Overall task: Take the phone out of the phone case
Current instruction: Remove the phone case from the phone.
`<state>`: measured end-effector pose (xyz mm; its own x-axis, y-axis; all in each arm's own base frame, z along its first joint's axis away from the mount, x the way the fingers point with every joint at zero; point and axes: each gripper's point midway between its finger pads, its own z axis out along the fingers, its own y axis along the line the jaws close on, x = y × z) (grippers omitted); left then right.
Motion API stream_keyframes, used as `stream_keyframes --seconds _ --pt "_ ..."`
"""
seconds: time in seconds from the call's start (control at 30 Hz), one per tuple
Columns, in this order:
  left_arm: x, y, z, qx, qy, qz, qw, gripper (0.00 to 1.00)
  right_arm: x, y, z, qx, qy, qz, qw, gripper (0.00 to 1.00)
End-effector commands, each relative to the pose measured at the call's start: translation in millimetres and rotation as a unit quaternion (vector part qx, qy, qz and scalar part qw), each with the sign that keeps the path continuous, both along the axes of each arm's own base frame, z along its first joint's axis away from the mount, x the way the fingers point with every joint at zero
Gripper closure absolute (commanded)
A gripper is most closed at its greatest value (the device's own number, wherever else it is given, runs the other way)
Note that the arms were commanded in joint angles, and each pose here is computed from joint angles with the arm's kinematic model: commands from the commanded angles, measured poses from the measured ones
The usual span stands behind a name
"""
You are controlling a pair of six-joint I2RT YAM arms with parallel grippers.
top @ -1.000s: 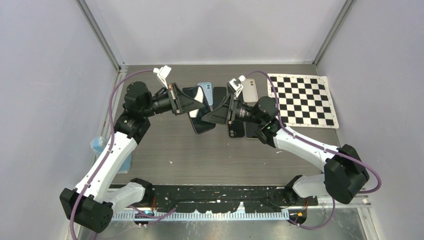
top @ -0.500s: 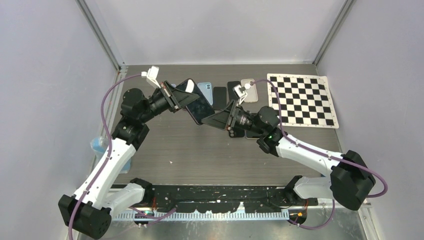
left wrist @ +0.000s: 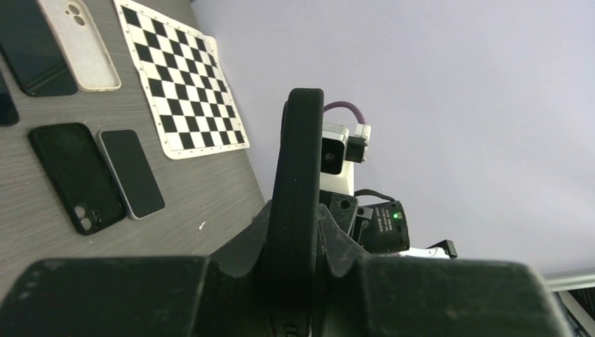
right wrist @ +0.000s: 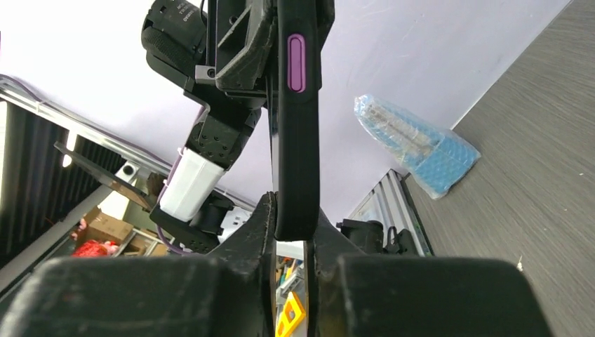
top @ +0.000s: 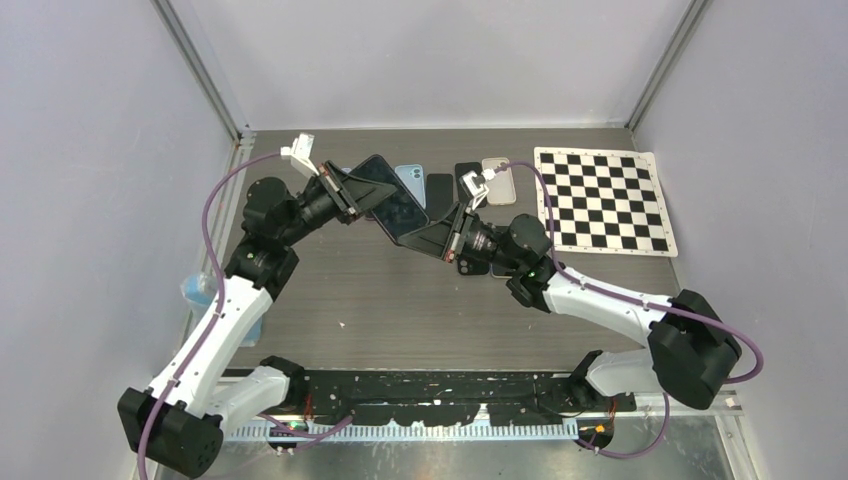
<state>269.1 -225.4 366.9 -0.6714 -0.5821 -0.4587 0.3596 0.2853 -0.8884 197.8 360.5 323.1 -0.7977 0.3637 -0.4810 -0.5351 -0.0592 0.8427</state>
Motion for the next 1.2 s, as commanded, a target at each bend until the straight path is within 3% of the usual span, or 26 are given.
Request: stream_keyframes --seconds 0.0,0.17,0.7,1.17 --pt "8 -1 8 -0.005 0.011 0.007 1.0 1.0 0 -1 11 -0.026 -0.109 -0.019 0.994 0.92" --pt "13 -7 -5 -0.008 0.047 -0.007 0.999 1.0 -2 -1 5 -0.07 -0.161 -0.016 0.984 0.97" --pt "20 -11 -20 -0.036 0.104 -0.023 0.994 1.0 5 4 -18 -0.089 -0.18 -0.018 0.979 0.66" --pt "22 -2 -29 -0.046 0.12 -0.008 0.992 1.0 5 15 -49 -0.104 -0.169 -0.005 0.98 0.62"
